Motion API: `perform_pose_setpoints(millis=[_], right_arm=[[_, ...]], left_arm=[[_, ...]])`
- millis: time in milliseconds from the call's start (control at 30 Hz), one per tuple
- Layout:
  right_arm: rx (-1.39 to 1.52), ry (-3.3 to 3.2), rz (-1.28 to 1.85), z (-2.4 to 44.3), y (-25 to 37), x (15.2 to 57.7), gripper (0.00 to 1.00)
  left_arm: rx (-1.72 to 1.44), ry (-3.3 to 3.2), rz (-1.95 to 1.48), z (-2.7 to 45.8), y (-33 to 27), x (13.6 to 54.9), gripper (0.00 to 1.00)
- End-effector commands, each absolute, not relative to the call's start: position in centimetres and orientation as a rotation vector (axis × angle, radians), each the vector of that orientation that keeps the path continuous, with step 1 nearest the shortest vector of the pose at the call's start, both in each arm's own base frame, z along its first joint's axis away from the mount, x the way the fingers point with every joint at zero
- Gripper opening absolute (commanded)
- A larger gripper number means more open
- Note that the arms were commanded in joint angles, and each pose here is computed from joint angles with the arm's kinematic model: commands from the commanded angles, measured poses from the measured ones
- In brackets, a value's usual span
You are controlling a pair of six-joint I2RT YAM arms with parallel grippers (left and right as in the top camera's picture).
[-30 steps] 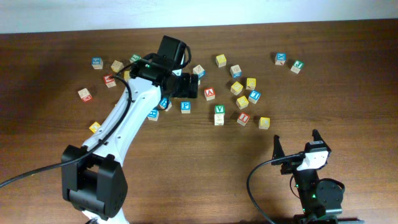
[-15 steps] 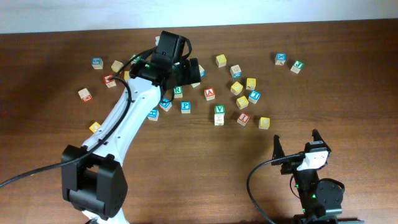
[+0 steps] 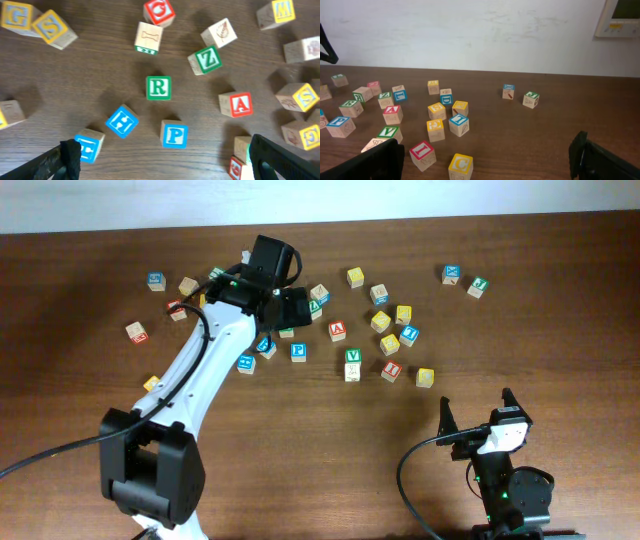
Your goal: Spell out ICRA
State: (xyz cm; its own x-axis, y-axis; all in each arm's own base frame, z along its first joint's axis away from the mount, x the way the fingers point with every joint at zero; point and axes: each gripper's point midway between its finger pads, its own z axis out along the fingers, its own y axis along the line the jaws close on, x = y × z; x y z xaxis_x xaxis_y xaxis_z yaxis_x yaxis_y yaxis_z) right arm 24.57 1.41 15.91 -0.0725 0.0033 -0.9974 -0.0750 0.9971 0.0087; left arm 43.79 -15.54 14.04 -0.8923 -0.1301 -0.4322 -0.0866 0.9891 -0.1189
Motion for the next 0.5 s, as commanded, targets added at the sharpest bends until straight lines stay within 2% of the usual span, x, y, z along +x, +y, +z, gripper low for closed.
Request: perform_pose_setpoints(millis=[0,267,467], right_arm=[[-0.043,1.644,0.069,15.7,1.4,24.6,0.98],[-0.043,1.644,0.069,15.7,1.4,24.6,0.98],[-0.043,1.644,0.069,15.7,1.4,24.6,0.98]], left_arm=[[-0.106,2.773,-0.193,11.1,-17.7,42.4,0.99],[-0.047,2.830,-0.135,6.3,-19.6,42.4,0.99],[-0.102,2.699,-0.136,7.8,-18.7,46.0,0.99]])
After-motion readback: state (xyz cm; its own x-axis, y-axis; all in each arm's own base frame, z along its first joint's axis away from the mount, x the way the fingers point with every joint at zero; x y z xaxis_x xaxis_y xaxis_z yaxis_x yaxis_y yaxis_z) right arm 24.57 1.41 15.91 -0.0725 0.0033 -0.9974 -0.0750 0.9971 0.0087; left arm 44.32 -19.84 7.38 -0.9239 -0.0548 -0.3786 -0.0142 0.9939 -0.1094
